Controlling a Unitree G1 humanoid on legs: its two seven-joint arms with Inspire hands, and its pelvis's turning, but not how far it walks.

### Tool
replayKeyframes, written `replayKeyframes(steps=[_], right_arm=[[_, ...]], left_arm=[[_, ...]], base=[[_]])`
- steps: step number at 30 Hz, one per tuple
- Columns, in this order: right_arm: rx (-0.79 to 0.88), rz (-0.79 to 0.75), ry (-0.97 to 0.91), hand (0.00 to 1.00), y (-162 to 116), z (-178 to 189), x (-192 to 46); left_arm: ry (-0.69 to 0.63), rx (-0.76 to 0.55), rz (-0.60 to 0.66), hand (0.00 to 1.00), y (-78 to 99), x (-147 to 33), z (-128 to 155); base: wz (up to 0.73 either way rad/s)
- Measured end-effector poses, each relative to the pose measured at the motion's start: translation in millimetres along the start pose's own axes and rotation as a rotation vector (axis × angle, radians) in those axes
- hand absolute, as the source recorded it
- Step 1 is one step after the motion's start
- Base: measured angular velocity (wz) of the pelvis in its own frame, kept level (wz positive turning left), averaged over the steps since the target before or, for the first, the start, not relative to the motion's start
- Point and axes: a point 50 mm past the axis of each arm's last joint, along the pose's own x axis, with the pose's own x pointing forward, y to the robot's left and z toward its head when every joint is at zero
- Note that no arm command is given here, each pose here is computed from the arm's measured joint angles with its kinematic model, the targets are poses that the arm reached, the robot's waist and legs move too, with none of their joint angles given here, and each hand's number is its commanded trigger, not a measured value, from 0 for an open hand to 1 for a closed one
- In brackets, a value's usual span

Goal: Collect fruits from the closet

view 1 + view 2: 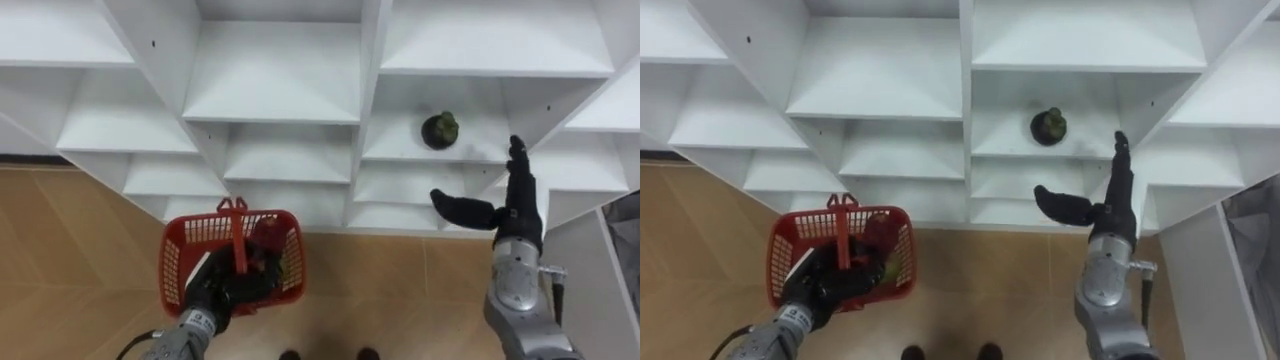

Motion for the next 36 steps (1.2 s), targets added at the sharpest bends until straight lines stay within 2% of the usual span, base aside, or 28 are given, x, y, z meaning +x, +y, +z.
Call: replayKeyframes(steps=[5, 14, 36], right_arm=[[0.011, -0.070, -0.011, 0.00, -13, 8, 12], [-0.003, -0.097, -0.069, 0.00, -9, 23, 20], [0.009, -0.148, -0.081, 0.00, -10, 26, 20]], left_arm=[[0.021, 0.003, 0.029, 1.00, 3.2, 1.2, -3], [0.006, 0.045, 0.013, 1.00, 0.6, 5.6, 4], [0.035, 0.039, -0.021, 1.00, -7.0, 7.4, -2]], base=[[0.06], [0.00], [0.00]])
